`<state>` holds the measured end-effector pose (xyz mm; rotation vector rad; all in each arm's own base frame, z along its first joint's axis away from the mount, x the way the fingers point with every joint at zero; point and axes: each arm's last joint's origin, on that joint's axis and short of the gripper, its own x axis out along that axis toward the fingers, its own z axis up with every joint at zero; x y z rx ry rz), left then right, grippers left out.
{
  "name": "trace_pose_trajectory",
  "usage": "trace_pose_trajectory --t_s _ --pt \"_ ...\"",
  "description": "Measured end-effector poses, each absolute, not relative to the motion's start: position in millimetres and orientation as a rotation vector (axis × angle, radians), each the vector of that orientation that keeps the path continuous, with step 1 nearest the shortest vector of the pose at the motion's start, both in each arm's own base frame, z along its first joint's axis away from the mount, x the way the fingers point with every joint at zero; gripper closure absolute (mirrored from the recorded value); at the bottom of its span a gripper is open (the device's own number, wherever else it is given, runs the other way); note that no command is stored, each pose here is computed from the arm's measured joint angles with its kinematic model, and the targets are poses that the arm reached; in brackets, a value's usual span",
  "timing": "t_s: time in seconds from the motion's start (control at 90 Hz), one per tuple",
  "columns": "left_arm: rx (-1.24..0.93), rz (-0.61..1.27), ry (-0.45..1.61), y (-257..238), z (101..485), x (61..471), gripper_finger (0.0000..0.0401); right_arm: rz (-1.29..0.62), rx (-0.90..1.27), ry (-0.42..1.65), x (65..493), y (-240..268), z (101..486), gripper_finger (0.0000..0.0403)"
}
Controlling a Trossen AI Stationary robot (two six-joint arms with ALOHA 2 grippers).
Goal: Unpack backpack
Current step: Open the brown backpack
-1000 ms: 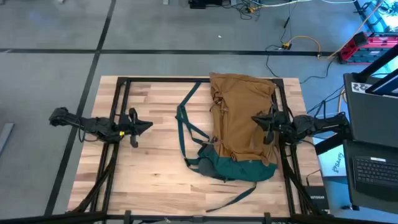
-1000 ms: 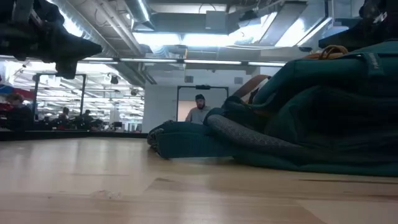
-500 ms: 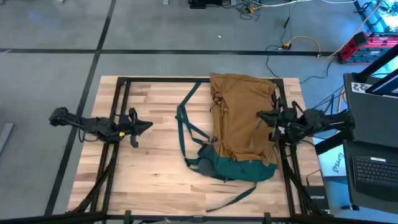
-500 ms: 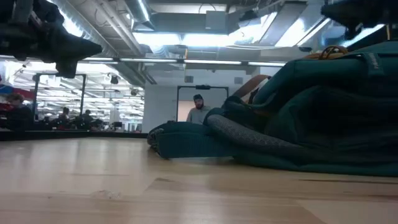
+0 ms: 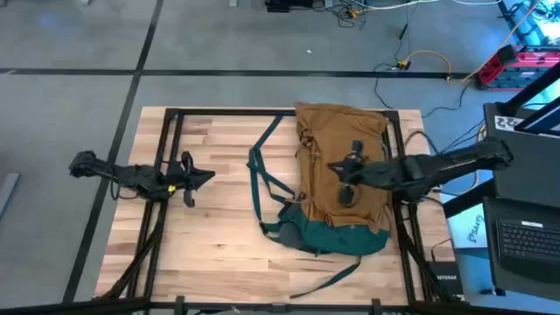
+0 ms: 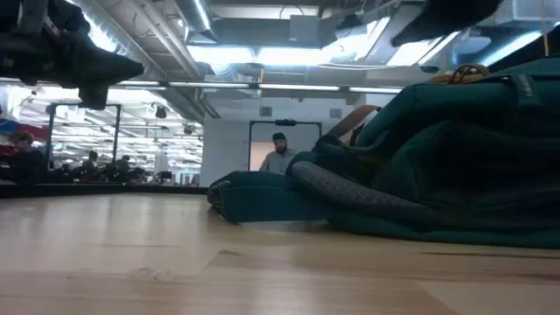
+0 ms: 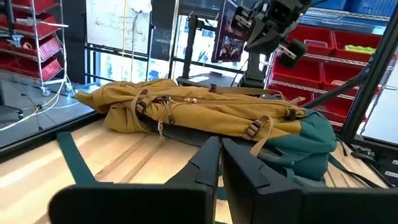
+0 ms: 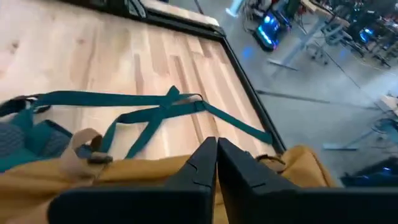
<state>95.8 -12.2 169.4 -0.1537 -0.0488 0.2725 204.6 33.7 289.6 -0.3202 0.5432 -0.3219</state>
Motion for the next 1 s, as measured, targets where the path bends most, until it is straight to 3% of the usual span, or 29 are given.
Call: trace_pose_trajectory --t_s 0.156,0.522,0.8,1.0 --pt "-0.149 0.275 -0.048 -12 169 96 0.0397 -0.355 -0.37 0.628 229 39 285 0.0374" --pt "-0.12 0.276 -0.044 -12 169 96 0.0397 -0.45 -0.216 0.717 248 22 268 0.0284" --pt "-0.109 0.276 -0.042 -12 169 96 0.0397 -0.583 -0.009 0.865 237 6 252 0.0271" --pt "-0.111 0.277 -0.043 -12 169 96 0.0397 -0.481 0.225 0.939 235 2 248 0.0271"
